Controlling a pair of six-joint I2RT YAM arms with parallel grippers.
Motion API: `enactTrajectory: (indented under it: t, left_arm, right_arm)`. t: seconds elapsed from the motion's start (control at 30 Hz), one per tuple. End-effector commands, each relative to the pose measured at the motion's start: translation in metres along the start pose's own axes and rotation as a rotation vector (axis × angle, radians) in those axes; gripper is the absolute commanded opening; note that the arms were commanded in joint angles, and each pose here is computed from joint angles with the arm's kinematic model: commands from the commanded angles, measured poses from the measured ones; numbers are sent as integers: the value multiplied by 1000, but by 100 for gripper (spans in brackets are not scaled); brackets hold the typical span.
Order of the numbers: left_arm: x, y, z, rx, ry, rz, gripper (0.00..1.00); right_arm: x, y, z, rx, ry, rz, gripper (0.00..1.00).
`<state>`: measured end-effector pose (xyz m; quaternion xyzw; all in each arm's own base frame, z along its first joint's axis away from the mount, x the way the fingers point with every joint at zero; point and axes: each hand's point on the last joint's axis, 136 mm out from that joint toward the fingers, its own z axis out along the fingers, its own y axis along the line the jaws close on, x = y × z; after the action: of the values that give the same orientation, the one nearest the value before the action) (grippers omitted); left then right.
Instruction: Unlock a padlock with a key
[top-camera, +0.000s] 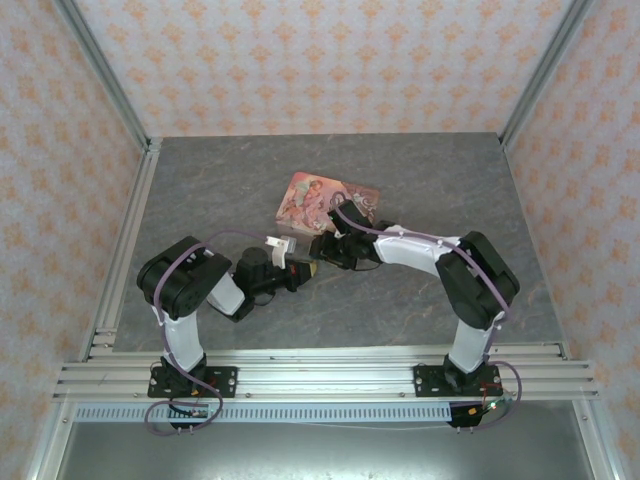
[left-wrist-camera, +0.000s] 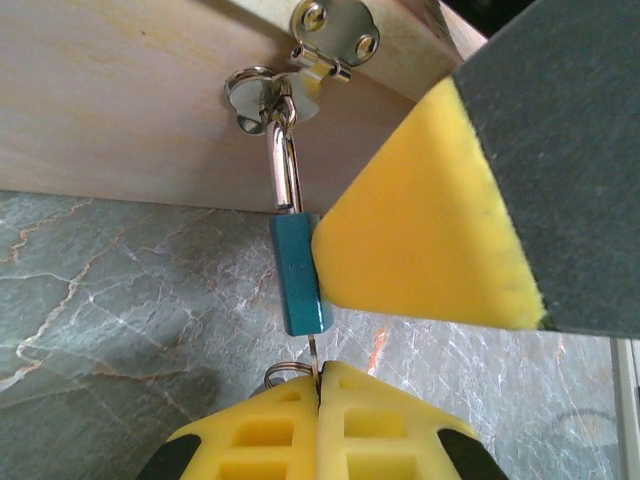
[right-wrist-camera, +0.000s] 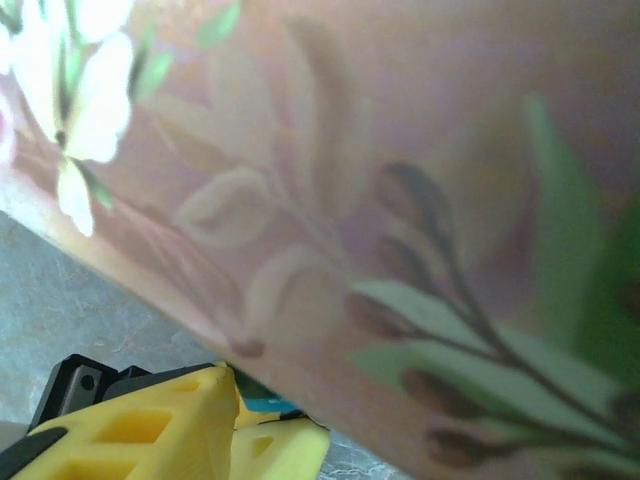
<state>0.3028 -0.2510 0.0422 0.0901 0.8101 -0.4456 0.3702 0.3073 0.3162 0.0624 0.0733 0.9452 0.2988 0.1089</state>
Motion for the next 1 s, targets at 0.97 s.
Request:
enactTrajectory:
  t: [0.97]
  left_arm:
    - [-11,-8,-3,41,-1,19,0]
  right_arm:
    - [2,4,22,-31,16,21,52]
